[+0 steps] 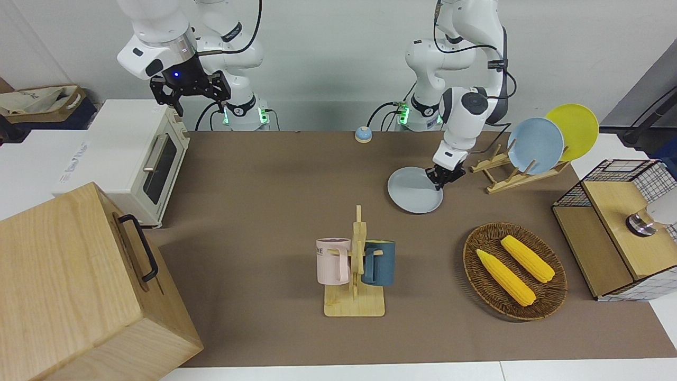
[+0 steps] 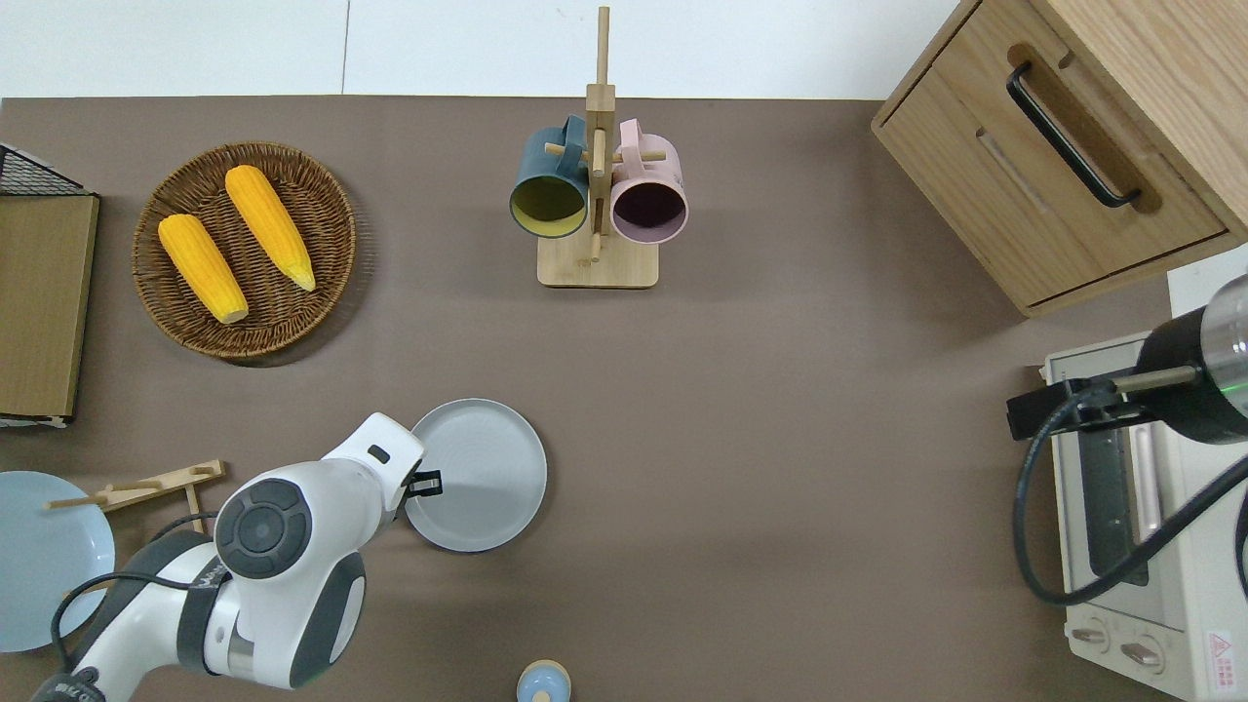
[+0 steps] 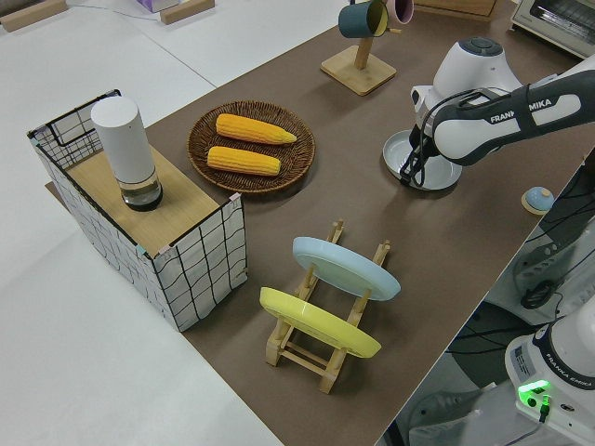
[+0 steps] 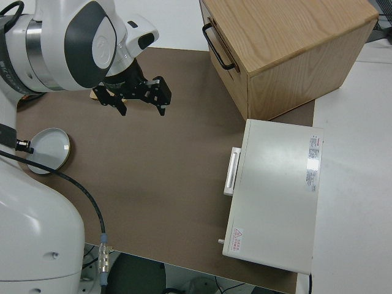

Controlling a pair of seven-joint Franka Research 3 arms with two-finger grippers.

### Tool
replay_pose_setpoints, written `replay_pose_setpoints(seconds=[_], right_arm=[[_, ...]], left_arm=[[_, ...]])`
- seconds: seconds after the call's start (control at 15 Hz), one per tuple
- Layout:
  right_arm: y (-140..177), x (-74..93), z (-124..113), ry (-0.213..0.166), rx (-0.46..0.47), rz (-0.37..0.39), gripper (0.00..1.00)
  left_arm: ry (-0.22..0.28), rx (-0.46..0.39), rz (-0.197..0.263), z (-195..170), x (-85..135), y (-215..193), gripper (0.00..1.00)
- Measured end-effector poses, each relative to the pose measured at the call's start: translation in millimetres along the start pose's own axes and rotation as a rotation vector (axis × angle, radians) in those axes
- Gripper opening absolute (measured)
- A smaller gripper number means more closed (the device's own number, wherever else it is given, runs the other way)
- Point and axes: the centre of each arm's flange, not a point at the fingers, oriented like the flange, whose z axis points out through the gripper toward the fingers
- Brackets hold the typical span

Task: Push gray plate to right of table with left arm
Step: 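Push the gray plate with the left gripper across the table toward the toaster oven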

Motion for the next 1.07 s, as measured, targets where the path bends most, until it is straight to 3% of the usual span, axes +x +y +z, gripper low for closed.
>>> replay_pose_setpoints(seconds=[1.07], right_arm=[[0, 0.0, 0, 0.000, 0.000, 0.000, 0.99]], left_arm=[[0.001, -0.072, -0.077, 1, -32, 136, 0.01]])
